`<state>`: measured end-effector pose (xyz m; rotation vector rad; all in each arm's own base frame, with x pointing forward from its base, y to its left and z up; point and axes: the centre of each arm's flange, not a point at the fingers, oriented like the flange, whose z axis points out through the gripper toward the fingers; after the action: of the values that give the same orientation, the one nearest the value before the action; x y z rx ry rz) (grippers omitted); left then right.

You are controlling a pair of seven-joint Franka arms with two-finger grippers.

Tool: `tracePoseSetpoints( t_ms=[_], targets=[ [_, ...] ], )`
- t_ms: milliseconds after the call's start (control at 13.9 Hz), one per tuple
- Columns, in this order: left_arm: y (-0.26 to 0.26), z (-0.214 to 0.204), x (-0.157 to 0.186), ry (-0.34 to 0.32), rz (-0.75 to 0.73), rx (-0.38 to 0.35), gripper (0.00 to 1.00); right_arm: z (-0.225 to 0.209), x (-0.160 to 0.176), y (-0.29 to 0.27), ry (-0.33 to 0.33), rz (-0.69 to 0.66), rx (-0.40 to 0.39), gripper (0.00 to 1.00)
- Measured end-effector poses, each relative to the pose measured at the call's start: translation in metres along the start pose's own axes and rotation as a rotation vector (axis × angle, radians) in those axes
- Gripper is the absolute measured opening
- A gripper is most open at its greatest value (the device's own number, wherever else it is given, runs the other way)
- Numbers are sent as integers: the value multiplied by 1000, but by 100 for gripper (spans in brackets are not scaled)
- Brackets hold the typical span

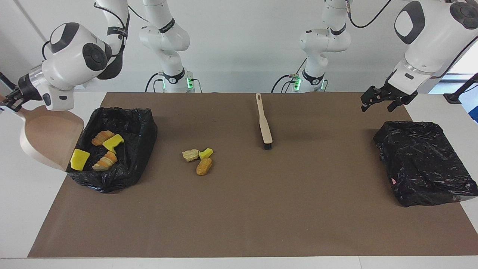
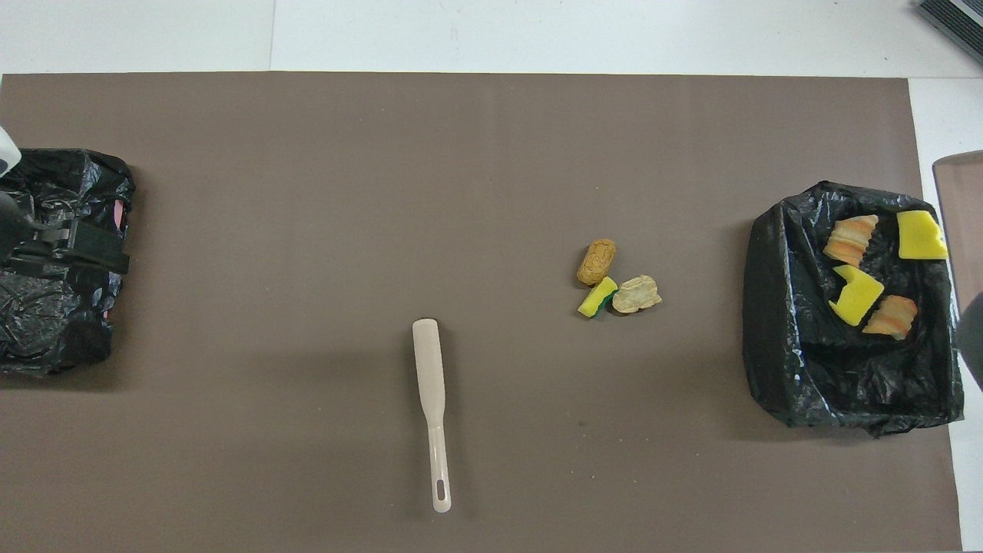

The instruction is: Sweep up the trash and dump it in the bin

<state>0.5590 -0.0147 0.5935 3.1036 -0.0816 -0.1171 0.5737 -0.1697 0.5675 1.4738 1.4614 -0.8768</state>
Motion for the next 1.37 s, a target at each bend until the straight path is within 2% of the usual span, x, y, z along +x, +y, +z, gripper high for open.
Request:
tracePoseSetpoints(
  t_ms=[144, 288, 432, 576, 1008, 1153, 1369],
  targets=[
    [0, 0, 0, 0, 0, 0, 100, -10, -2, 2, -10, 2, 8, 31],
    [0, 0, 0, 0, 1, 0, 100, -33, -17, 6, -5, 45, 31, 31],
    [0, 0, 0, 0, 0, 0, 100, -62, -31, 7, 57, 103, 76, 31],
    [0, 0, 0, 0, 0, 0, 100, -98, -31, 7, 111, 134, 104, 31],
    [0, 0, 0, 0, 0, 0, 100, -170, 12, 3, 255, 338, 182, 31],
    [0, 0, 0, 0, 0, 0, 100, -182, 24, 2, 324, 410, 213, 31],
    [0, 0, 0, 0, 0, 0, 100, -196, 42, -1, 457, 562, 316, 31]
  ],
)
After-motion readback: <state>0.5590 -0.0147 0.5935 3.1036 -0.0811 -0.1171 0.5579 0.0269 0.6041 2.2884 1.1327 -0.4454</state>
